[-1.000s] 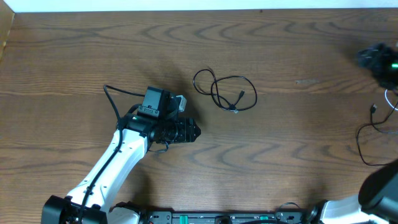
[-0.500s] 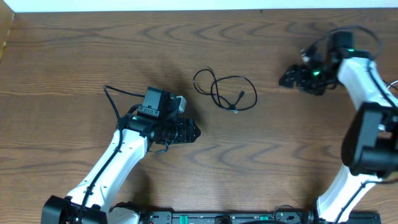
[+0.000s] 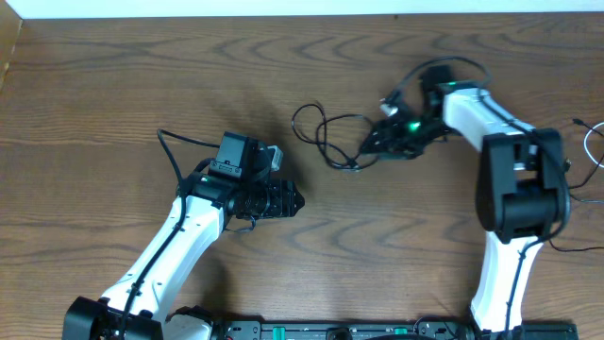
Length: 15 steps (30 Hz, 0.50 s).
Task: Untangle cables
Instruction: 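Return right gripper to the remaining black cable in the center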
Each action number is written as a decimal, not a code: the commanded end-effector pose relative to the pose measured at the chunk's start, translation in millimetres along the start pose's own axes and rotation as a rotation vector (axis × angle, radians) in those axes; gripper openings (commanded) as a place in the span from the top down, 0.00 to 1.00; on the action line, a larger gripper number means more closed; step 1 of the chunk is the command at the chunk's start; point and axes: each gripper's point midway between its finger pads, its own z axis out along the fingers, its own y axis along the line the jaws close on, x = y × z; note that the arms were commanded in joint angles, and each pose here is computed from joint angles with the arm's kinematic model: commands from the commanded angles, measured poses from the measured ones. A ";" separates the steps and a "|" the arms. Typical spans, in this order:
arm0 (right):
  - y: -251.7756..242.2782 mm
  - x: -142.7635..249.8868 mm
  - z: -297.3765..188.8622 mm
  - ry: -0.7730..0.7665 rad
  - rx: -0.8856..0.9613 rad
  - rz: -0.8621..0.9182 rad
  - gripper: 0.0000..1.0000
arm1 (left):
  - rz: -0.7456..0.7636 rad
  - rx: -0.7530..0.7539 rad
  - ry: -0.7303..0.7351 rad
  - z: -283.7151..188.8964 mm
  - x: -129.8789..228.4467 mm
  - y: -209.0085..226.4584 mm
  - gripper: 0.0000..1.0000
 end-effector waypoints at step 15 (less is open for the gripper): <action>-20.5 61.1 90.0 0.262 0.321 -0.072 0.98 | 0.017 -0.009 -0.004 -0.4 -1.9 0.1 0.34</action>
